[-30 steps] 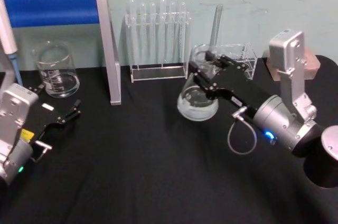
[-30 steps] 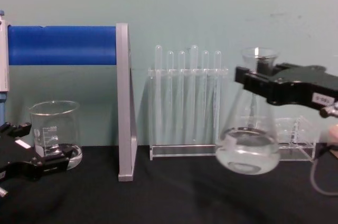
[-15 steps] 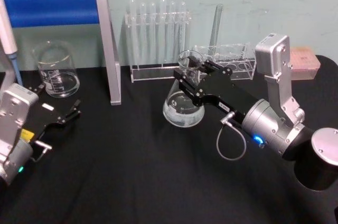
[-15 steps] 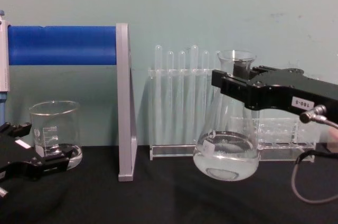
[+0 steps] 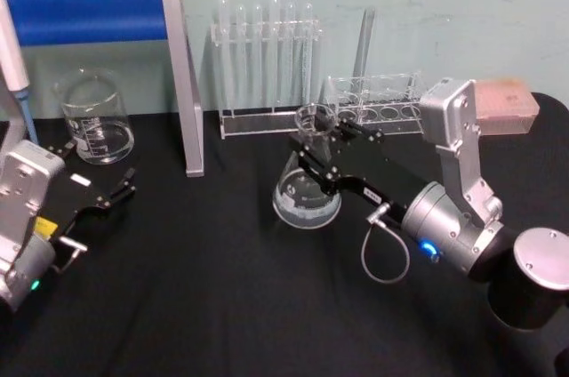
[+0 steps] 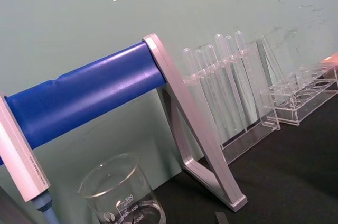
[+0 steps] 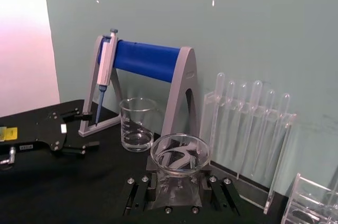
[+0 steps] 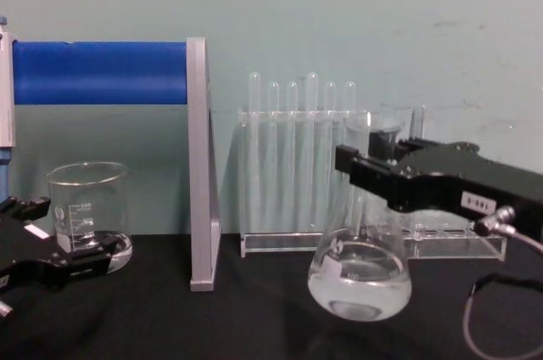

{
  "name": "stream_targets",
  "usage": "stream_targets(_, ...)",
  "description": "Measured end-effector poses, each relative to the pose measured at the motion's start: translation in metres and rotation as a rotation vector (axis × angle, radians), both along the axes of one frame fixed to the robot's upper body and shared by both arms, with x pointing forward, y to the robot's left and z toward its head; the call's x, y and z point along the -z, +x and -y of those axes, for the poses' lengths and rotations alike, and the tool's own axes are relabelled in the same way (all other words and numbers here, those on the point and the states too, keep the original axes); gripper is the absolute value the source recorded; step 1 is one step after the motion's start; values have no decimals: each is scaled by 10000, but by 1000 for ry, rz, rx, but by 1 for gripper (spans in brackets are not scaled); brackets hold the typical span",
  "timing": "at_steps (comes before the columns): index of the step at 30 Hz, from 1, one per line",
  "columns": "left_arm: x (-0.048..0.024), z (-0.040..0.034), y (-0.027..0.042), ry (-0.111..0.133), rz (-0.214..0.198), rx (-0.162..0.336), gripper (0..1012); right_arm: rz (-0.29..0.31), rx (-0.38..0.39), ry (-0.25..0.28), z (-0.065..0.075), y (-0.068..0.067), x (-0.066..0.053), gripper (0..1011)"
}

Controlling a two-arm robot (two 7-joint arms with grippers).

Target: Grasp the erlenmeyer flask with one hand, shake it three times, then place it back.

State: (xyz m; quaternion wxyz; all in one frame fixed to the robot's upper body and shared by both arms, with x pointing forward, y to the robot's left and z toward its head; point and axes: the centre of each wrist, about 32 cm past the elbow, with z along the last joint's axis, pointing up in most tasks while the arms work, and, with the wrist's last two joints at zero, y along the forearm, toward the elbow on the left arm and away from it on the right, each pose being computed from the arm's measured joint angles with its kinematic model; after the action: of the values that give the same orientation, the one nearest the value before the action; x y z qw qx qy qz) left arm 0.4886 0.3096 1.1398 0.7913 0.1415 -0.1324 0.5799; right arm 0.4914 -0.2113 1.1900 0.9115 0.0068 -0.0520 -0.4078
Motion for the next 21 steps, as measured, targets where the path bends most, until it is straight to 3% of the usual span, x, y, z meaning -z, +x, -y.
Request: stream_targets(21, 0, 0, 0, 0, 0, 0, 1001, -70, -17, 20, -27, 2, 284, 449)
